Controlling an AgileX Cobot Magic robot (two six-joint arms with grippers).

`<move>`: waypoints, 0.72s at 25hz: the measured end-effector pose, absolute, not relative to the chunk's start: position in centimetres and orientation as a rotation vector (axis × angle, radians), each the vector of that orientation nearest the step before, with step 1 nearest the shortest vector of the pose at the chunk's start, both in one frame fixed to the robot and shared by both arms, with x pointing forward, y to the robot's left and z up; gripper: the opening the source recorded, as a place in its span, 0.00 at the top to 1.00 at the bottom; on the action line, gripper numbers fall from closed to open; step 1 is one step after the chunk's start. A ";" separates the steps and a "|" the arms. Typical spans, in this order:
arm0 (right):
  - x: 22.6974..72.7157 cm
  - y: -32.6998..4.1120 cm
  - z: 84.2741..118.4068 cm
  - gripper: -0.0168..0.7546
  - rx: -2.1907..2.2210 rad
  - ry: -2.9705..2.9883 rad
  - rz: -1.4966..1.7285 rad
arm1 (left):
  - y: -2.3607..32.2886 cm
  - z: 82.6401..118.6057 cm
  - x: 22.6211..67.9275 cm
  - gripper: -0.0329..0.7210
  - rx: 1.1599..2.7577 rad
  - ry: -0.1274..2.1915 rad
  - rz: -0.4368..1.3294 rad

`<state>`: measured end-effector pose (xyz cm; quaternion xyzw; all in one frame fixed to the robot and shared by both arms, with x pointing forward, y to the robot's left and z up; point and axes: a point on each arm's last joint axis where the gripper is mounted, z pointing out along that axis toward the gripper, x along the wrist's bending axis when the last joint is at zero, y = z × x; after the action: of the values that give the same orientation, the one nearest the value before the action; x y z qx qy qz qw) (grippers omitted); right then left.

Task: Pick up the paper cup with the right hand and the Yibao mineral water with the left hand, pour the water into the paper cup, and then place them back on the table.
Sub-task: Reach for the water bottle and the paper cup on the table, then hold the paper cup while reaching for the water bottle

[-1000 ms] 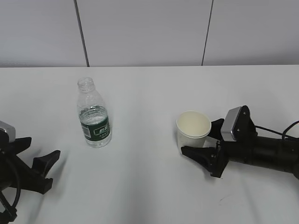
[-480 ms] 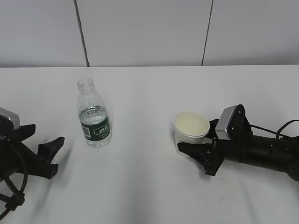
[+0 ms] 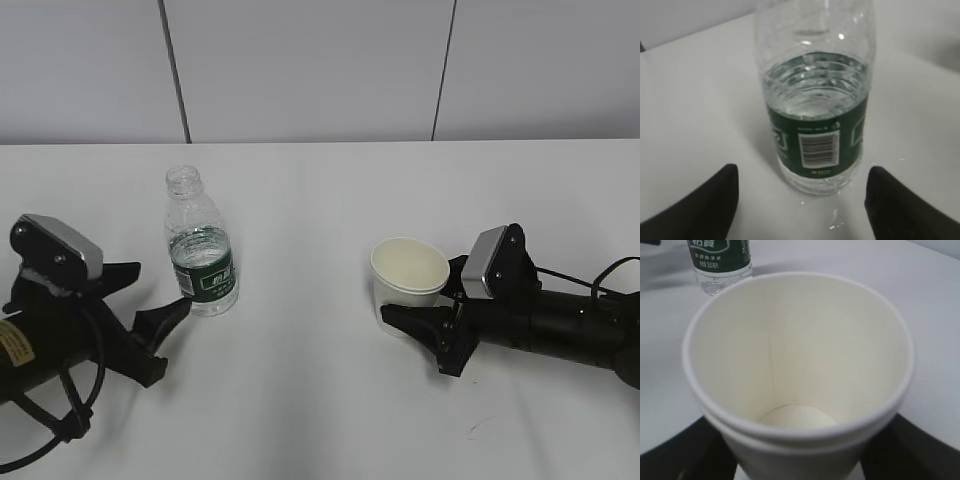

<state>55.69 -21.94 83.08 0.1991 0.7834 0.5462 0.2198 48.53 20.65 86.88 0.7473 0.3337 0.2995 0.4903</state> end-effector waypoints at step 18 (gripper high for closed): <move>55.7 -21.9 83.1 0.37 0.551 2.166 1.511 | 18.3 85.4 53.8 0.30 1.721 0.791 0.604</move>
<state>55.70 -21.95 83.08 0.1994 0.7833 0.5462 0.2200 53.82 18.34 85.40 0.7256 0.3333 0.2545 0.5455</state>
